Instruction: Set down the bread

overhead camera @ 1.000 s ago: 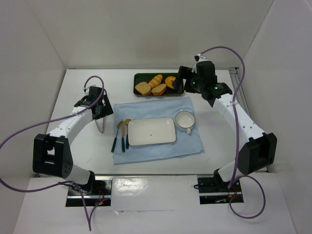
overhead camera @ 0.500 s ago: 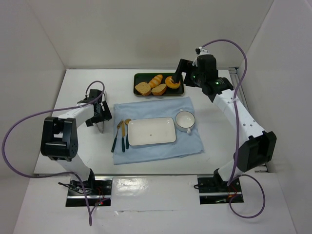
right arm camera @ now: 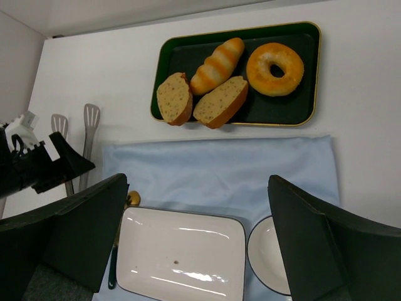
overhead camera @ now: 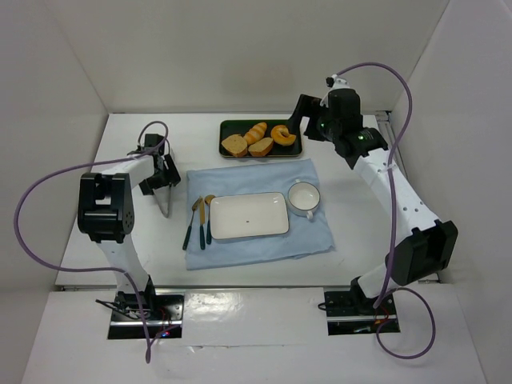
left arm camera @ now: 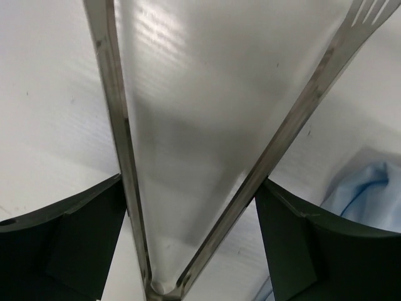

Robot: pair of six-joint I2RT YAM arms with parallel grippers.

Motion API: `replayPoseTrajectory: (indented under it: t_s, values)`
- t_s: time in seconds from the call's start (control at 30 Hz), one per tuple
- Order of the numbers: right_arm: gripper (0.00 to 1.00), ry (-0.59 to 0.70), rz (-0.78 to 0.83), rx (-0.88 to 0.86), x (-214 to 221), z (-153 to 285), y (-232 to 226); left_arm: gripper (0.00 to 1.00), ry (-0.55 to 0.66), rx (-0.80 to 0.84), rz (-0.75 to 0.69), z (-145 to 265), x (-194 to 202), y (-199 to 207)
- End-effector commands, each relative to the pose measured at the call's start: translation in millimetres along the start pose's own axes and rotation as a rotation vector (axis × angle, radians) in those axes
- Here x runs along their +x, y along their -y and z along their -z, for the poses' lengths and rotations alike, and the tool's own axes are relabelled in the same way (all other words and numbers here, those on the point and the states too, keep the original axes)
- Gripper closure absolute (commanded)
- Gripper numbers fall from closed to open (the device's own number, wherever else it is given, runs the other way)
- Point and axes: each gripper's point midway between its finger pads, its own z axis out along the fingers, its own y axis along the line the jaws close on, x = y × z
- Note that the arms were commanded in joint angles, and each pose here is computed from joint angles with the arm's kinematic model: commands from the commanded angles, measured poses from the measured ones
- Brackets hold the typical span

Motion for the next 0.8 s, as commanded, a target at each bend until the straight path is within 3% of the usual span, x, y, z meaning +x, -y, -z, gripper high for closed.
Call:
replayPoseTrajectory:
  t_s: [0.0, 0.07, 0.2, 0.47, 0.57, 0.7, 0.77]
  values:
    - [0.00, 0.084, 0.021, 0.006, -27, 20, 0, 0.07, -0.058, -0.042, -0.030, -19, 8, -9]
    - [0.00, 0.093, 0.021, 0.019, -31, 22, 2, 0.13, -0.082, -0.043, -0.035, -27, 13, -8]
    - [0.00, 0.096, 0.038, 0.055, -35, 27, 7, 0.13, -0.115, -0.004, -0.045, -28, 17, -4]
    - [0.00, 0.125, 0.028, 0.054, -42, 35, 5, 0.07, -0.212, 0.096, -0.022, -25, 36, -5]
    - [0.00, 0.121, 0.029, 0.045, -41, 37, 4, 0.11, -0.246, 0.103, -0.004, -23, 41, -10]
    - [0.00, 0.128, 0.019, 0.042, -41, 39, 3, 0.30, -0.253, 0.123, -0.013, -22, 42, -7]
    - [0.00, 0.134, 0.019, 0.039, -40, 40, 3, 0.34, -0.242, 0.148, -0.009, -18, 36, -2]
